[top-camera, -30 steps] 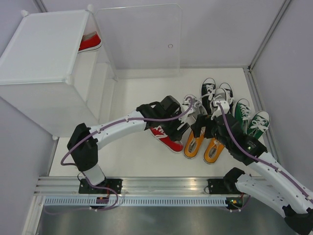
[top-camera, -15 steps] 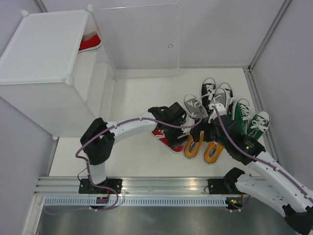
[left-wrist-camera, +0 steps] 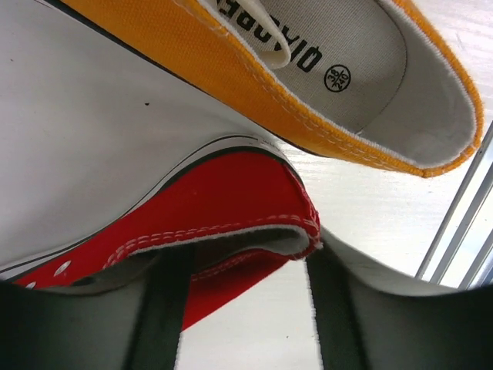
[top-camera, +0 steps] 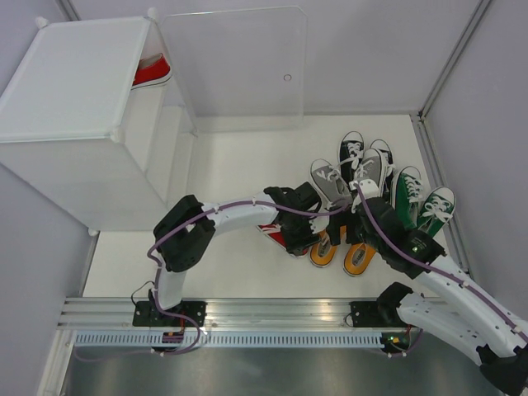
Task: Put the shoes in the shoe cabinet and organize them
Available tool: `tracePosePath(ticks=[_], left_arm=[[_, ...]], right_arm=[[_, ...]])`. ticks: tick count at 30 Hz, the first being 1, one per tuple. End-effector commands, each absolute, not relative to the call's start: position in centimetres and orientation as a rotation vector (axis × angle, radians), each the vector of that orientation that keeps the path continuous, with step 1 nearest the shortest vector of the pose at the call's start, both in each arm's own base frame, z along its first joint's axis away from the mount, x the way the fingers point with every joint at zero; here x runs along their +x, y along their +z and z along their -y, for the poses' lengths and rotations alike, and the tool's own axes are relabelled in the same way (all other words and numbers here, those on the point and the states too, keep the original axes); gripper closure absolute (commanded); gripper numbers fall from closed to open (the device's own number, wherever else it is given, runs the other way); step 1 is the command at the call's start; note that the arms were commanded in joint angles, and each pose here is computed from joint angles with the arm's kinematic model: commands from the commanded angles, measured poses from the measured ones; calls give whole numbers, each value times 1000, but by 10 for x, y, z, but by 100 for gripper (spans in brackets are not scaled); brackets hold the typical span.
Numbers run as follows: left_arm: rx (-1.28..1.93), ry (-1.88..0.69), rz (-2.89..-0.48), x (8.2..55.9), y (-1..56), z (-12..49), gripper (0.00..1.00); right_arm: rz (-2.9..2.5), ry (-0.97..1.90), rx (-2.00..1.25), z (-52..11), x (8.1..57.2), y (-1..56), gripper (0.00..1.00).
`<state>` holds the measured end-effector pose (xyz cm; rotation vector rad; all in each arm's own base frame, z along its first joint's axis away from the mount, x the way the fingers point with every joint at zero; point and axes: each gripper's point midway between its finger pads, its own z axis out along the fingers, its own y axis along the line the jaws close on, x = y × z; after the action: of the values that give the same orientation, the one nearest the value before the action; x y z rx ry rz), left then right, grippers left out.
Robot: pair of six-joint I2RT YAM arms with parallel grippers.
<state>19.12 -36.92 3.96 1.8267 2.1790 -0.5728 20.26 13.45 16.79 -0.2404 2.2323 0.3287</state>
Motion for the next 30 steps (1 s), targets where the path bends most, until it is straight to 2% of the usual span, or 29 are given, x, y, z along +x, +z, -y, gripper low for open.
tracePosePath(ticks=[1, 4, 6, 10, 20, 24, 30], left_arm=[[1932, -615, -2080, 173, 41, 380, 45], [1896, -615, -2090, 171, 52, 376, 62], [1882, -626, -2093, 168, 57, 375, 66], [1862, -669, -2121, 154, 65, 370, 79], [1813, -693, -2230, 132, 60, 358, 78], [1779, -669, -2209, 138, 70, 361, 66], [1782, -781, -2189, 130, 82, 373, 59]], right_arm=[[-2080, 377, -158, -142, 224, 203, 7], [-2065, 372, -153, -139, 223, 208, 7], [-2059, 372, -151, -138, 223, 211, 7], [-2057, 369, -149, -138, 224, 213, 7], [-2062, 357, -148, -135, 222, 210, 7], [-2061, 355, -147, -134, 222, 210, 6], [-2056, 355, -147, -133, 220, 213, 6]])
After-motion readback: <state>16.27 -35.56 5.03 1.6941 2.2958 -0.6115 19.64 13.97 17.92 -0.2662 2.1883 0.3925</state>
